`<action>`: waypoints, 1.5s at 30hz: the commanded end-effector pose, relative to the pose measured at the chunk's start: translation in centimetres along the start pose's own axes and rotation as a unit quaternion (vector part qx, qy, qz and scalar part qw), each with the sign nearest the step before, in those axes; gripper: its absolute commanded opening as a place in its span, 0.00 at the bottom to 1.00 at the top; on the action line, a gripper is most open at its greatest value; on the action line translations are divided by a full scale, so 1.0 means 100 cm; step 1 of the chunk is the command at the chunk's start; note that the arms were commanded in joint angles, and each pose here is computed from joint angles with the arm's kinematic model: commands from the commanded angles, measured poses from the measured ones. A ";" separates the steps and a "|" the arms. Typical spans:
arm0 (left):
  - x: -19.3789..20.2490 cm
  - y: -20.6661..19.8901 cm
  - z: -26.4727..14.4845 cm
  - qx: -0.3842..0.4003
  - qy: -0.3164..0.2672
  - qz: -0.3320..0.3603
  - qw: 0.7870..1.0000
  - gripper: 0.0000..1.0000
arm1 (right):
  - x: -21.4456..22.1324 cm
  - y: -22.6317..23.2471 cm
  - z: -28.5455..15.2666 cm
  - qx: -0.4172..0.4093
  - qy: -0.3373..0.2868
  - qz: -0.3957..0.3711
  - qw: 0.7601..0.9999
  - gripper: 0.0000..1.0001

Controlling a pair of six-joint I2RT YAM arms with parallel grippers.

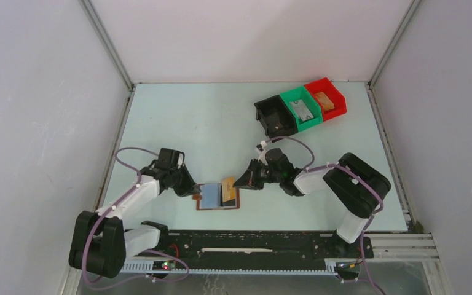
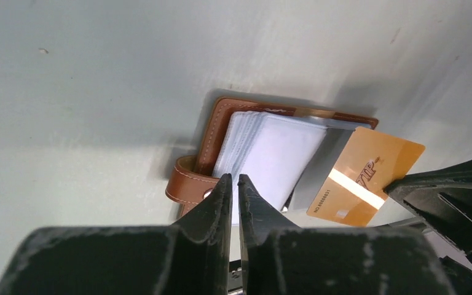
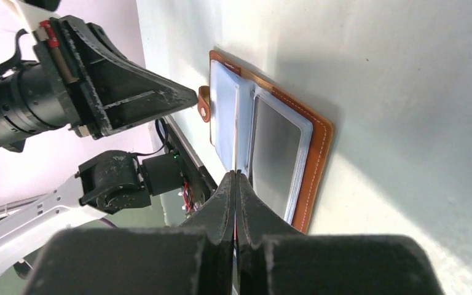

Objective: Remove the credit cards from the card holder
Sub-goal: Remove the credit card from the card holder, then place the credit card in the storage box.

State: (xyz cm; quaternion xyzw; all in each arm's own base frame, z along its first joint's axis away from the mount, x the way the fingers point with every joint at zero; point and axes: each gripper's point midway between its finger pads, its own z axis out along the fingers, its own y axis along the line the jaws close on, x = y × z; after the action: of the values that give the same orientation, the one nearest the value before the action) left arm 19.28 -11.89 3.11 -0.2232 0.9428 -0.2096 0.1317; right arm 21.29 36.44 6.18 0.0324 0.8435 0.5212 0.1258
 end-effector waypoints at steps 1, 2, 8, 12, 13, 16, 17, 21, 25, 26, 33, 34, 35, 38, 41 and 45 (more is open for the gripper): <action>-0.026 -0.016 -0.024 0.009 -0.052 0.028 0.998 0.13 | -0.007 0.013 -0.015 -0.007 0.000 -0.044 0.999 0.00; -0.028 -0.019 -0.027 0.014 -0.058 0.030 0.998 0.13 | -0.010 0.016 -0.019 -0.009 -0.003 -0.049 0.999 0.00; -0.040 -0.042 -0.051 0.058 -0.091 0.060 0.992 0.16 | -0.034 0.048 -0.055 -0.039 -0.014 -0.095 0.995 0.00; -0.048 -0.057 -0.070 0.079 -0.110 0.089 0.987 0.17 | -0.076 0.071 -0.091 -0.028 -0.023 -0.165 0.986 0.00; -0.049 -0.060 -0.073 0.082 -0.114 0.096 0.985 0.17 | -0.087 0.074 -0.102 -0.013 -0.025 -0.177 0.984 0.00; -0.052 -0.066 -0.081 0.087 -0.120 0.106 0.983 0.18 | -0.128 0.076 -0.142 0.036 -0.057 -0.216 0.974 0.00; -0.053 -0.067 -0.082 0.089 -0.122 0.107 0.983 0.18 | -0.142 0.076 -0.156 0.047 -0.070 -0.219 0.972 0.00; -0.053 -0.069 -0.079 0.094 -0.118 0.107 0.983 0.18 | -0.193 0.069 -0.208 0.076 -0.130 -0.205 0.967 0.00; -0.051 -0.067 -0.072 0.093 -0.106 0.106 0.984 0.18 | -0.233 0.056 -0.253 0.104 -0.183 -0.182 0.961 0.00; -0.050 -0.067 -0.071 0.093 -0.104 0.106 0.985 0.18 | -0.243 0.048 -0.264 0.116 -0.197 -0.173 0.958 0.00; -0.050 -0.066 -0.064 0.091 -0.093 0.105 0.986 0.18 | -0.316 0.006 -0.321 0.200 -0.256 -0.184 0.928 0.00; -0.049 -0.066 -0.063 0.090 -0.091 0.104 0.986 0.18 | -0.327 0.000 -0.325 0.203 -0.255 -0.191 0.926 0.00; -0.049 -0.066 -0.062 0.089 -0.089 0.105 0.987 0.18 | -0.343 0.004 -0.334 0.211 -0.260 -0.208 0.919 0.00; -0.049 -0.063 -0.057 0.081 -0.082 0.103 0.988 0.18 | -0.379 -0.006 -0.344 0.252 -0.264 -0.237 0.900 0.00; -0.048 -0.061 -0.047 0.077 -0.068 0.097 0.990 0.18 | -0.414 -0.018 -0.351 0.295 -0.268 -0.256 0.881 0.00; -0.045 -0.065 -0.037 0.091 -0.047 0.091 0.991 0.17 | -0.439 -0.047 -0.340 0.324 -0.226 -0.267 0.879 0.00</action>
State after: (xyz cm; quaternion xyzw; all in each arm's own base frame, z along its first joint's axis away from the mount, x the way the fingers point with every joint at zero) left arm 23.35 -12.86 9.78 -0.1471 0.9357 -0.2431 0.2090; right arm 54.26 -2.48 26.09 0.0045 0.8707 0.1924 0.4525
